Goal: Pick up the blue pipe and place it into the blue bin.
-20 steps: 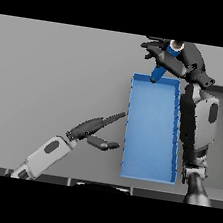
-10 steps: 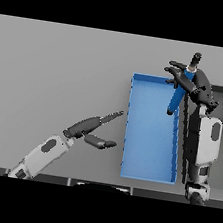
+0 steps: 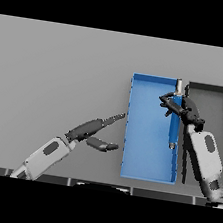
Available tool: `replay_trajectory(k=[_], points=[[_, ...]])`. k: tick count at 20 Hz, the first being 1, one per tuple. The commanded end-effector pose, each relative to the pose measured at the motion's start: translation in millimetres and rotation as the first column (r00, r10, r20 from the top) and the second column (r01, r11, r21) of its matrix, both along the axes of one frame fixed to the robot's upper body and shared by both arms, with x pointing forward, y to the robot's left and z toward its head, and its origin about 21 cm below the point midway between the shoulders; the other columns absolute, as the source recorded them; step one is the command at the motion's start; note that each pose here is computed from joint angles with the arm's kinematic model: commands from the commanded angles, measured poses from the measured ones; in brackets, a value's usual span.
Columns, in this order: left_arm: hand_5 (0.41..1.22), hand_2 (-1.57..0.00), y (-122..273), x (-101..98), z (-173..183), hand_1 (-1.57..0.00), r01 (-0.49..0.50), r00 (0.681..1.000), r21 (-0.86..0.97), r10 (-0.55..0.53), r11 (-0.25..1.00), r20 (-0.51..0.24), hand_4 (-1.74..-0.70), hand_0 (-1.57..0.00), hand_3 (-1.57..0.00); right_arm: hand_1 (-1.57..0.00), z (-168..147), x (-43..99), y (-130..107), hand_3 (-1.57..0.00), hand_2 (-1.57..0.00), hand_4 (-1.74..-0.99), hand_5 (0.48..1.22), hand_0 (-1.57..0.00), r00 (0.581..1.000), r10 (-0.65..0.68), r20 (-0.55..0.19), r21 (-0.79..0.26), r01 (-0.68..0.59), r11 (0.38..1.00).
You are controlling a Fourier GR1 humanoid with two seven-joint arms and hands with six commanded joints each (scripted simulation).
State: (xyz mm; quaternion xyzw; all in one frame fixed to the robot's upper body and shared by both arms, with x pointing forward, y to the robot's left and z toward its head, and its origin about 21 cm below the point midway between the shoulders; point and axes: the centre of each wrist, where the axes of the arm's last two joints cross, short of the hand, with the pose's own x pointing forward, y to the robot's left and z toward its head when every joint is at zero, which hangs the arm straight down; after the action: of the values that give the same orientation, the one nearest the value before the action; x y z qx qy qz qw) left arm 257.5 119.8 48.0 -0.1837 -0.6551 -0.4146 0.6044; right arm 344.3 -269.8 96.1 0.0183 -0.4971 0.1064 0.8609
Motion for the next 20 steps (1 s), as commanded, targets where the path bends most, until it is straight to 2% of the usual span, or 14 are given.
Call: replay_trajectory(k=[1, 2, 3, 4, 5, 7, 8, 9, 11, 13, 16, 20], points=[[0.474, 0.0, 0.5, 1.0, 2.5, 0.0, -0.001, 1.0, -0.002, 0.001, 1.0, 0.006, -0.83, 0.0, 0.0, -1.38, -6.1, -1.1, -1.8, -0.81, -1.33, -1.534, 1.19, -1.46, 0.998, -0.033, -0.056, 0.011, 0.033, 0.999], [0.476, 0.0, 3.0, 1.6, 2.3, 0.0, 0.001, 1.0, -0.01, -0.001, 1.0, 0.01, -0.83, 0.0, 0.0, -1.11, -8.7, 0.0, -2.1, -0.65, -1.07, -1.477, 1.178, -1.17, 0.994, -0.04, -0.103, 0.024, 0.043, 0.999], [0.476, 0.0, -0.2, -1.5, 3.0, 0.0, 0.008, 1.0, -0.011, -0.008, 1.0, 0.006, -0.83, 0.0, 0.0, -0.88, -6.5, 1.4, -1.7, -0.52, -0.85, -1.404, 1.159, -0.94, 0.99, -0.041, -0.137, 0.039, 0.047, 0.998], [0.476, 0.0, -2.8, -2.0, 1.0, 0.0, 0.007, 1.0, -0.009, -0.007, 1.0, 0.001, -0.83, 0.0, 0.0, -0.71, -6.4, 2.0, -0.4, -0.41, -0.68, -1.344, 1.172, -0.75, 0.984, -0.045, -0.173, 0.033, 0.051, 0.998], [0.476, 0.0, -0.1, -1.1, 3.1, 0.0, 0.003, 1.0, -0.012, -0.002, 1.0, 0.005, -0.83, 0.0, 0.0, -0.57, -4.3, 3.5, 2.9, -0.33, -0.55, -1.302, 1.182, -0.6, 0.981, -0.033, -0.192, 0.034, 0.04, 0.999], [0.477, 0.0, 0.0, -2.0, 2.0, 0.0, 0.005, 1.0, -0.008, -0.005, 1.0, 0.004, -0.83, 0.0, 0.0, -0.36, 2.5, -1.3, 7.9, -0.21, -0.35, -1.234, 1.091, -0.38, 0.982, 0.063, -0.178, -0.02, -0.068, 0.998], [0.477, 0.0, 0.5, -1.2, 4.5, 0.0, 0.005, 1.0, -0.011, -0.005, 1.0, 0.01, -0.83, 0.0, 0.0, -0.29, 2.4, -3.2, 9.3, -0.17, -0.28, -1.215, 1.044, -0.31, 0.98, 0.106, -0.171, -0.083, -0.121, 0.989], [0.477, 0.0, -0.9, -5.5, 1.5, 0.0, 0.012, 1.0, -0.01, -0.012, 1.0, 0.007, -0.83, 0.0, 0.0, -0.23, 0.3, -5.6, 8.9, -0.13, -0.22, -1.204, 1.002, -0.25, 0.977, 0.119, -0.174, -0.123, -0.142, 0.982], [0.473, 0.0, 2.0, -0.7, 1.3, 0.0, 0.003, 1.0, -0.009, -0.002, 1.0, 0.009, -0.83, 0.0, 0.0, -0.15, 0.0, -10.8, 14.5, -0.09, -0.14, -1.196, 0.933, -0.16, 0.975, 0.148, -0.166, -0.167, -0.176, 0.97], [0.471, 0.0, 2.7, -0.9, 0.4, 0.0, 0.003, 1.0, -0.008, -0.003, 1.0, 0.007, -0.83, 0.0, 0.0, -0.09, 6.6, -9.5, 12.2, -0.05, -0.09, -1.189, 0.88, -0.12, 0.975, 0.158, -0.153, -0.191, -0.186, 0.964], [0.471, 0.0, 1.3, -0.5, 2.2, 0.0, 0.0, 1.0, -0.008, 0.0, 1.0, 0.006, -0.83, 0.0, 0.0, -0.05, 2.8, -9.0, 12.7, -0.03, -0.05, -1.188, 0.818, -0.06, 0.977, 0.145, -0.159, -0.198, -0.176, 0.964], [0.47, 0.0, 0.5, -1.9, 4.1, 0.0, -0.004, 1.0, -0.01, 0.004, 1.0, 0.022, -0.83, 0.0, 0.0, -0.02, 1.7, -8.7, 17.2, -0.01, -0.02, -1.176, 0.783, -0.03, 0.978, 0.15, -0.142, -0.183, -0.175, 0.967]])
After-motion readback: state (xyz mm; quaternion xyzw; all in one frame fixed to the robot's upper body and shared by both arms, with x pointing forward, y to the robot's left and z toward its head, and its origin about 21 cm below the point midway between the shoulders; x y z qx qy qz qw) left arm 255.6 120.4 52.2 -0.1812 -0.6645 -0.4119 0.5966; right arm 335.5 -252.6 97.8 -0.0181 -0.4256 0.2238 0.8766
